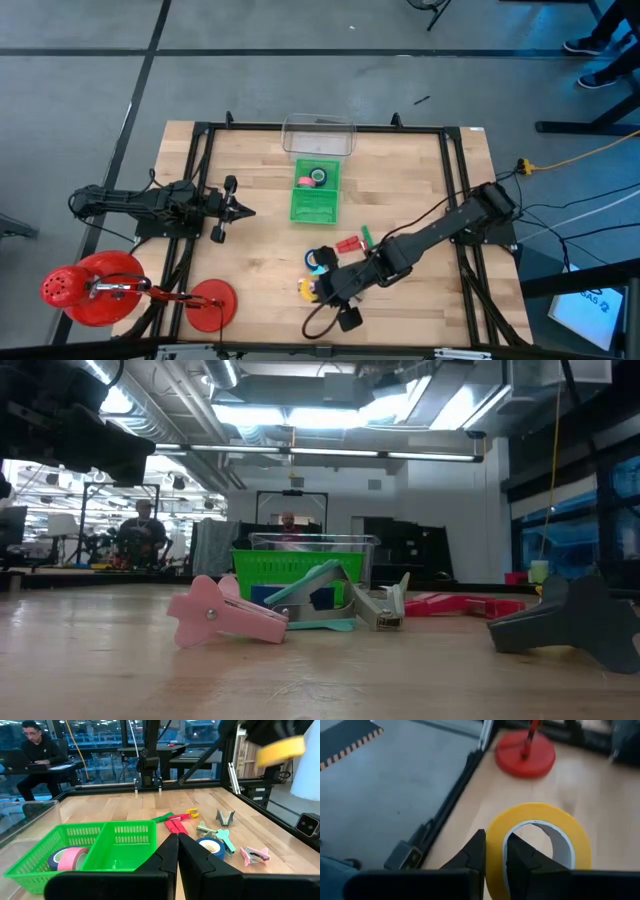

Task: Pick and place Stapler, Stapler remover, tape
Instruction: Put the yellow tape into the top green bin

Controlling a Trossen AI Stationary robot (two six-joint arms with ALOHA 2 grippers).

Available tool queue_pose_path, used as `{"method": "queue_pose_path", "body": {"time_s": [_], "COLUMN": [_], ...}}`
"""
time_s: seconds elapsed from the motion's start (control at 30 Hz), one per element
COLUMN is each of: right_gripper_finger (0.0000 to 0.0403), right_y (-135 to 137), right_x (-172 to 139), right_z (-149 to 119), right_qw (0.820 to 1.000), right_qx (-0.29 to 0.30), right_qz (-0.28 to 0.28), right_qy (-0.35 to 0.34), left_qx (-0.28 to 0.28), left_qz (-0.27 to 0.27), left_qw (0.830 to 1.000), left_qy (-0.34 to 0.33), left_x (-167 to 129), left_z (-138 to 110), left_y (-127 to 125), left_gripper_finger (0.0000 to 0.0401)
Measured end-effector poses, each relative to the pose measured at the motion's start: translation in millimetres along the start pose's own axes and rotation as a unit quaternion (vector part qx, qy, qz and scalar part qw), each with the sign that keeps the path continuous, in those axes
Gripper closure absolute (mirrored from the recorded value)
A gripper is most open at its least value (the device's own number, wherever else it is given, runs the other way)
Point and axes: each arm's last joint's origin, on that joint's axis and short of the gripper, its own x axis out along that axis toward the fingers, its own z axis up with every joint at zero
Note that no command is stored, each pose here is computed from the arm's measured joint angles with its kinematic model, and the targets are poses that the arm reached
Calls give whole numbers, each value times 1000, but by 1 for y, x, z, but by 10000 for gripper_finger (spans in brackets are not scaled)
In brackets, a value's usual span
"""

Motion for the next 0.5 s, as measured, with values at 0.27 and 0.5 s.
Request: {"method": "queue_pose_path", "body": {"time_s": [0.27,0.5], "right_gripper_finger": [356,355], "right_y": [-21,-60], "right_x": [-11,-14], "right_z": [22,26], "right_qw": [998,995], "right_qx": [-47,-73], "right_qz": [-19,-52], "right_qy": [-34,-35], "left_qx": [0,0], "left_qz": [0,0], "left_qw": [1000,1000], "left_qy": [0,0], "left_x": [0,0], "left_z": [0,0], "left_y": [0,0], "left_gripper_finger": [393,397]}}
